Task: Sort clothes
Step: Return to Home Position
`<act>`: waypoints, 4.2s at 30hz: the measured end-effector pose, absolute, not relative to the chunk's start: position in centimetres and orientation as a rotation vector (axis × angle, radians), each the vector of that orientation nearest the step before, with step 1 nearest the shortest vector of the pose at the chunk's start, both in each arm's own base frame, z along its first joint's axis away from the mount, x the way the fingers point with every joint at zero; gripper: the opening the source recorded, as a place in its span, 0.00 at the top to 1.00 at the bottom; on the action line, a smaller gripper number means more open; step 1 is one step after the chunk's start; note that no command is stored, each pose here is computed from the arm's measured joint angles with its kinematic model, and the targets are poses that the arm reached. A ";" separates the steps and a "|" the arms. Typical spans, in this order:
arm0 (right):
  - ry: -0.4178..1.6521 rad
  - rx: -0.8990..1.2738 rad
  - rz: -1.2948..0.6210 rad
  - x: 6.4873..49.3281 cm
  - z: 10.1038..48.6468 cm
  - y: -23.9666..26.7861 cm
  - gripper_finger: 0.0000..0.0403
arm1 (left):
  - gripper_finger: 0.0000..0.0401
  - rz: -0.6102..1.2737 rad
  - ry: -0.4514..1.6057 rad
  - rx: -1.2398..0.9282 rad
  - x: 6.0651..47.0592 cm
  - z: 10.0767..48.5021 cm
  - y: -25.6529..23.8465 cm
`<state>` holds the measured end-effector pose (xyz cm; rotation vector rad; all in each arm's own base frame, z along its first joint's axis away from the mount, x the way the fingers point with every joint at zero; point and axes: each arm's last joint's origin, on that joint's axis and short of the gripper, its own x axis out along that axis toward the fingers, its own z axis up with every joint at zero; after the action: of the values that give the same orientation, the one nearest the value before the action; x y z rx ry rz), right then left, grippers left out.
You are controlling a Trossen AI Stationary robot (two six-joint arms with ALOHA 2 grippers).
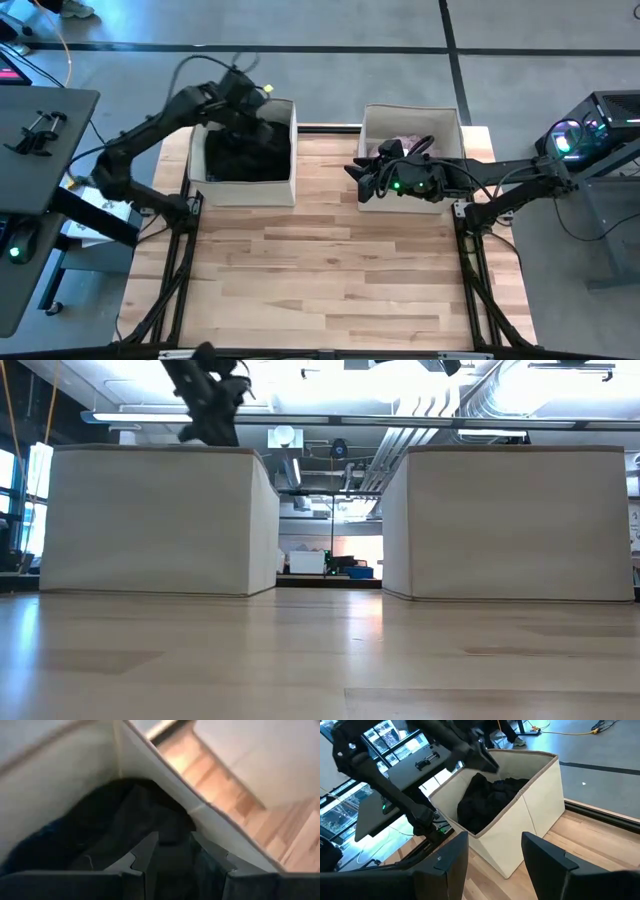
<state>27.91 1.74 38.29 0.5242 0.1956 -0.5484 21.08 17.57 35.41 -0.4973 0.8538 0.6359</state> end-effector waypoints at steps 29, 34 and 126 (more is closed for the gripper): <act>0.237 0.549 -0.507 27.8 38.1 1.9 0.57 | 0.75 0.650 1.076 -0.420 23.4 31.0 17.0; 0.202 0.523 -0.485 26.3 39.4 1.5 0.57 | 0.75 0.669 0.880 -0.386 19.9 35.8 14.3; -0.011 -0.122 0.126 9.6 16.9 1.8 1.00 | 0.75 0.092 -0.231 -0.679 11.8 29.4 2.4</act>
<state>9.60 1.75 16.94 -0.1225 -0.0110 0.1263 11.75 2.41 29.39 -0.6790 -0.2312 0.0922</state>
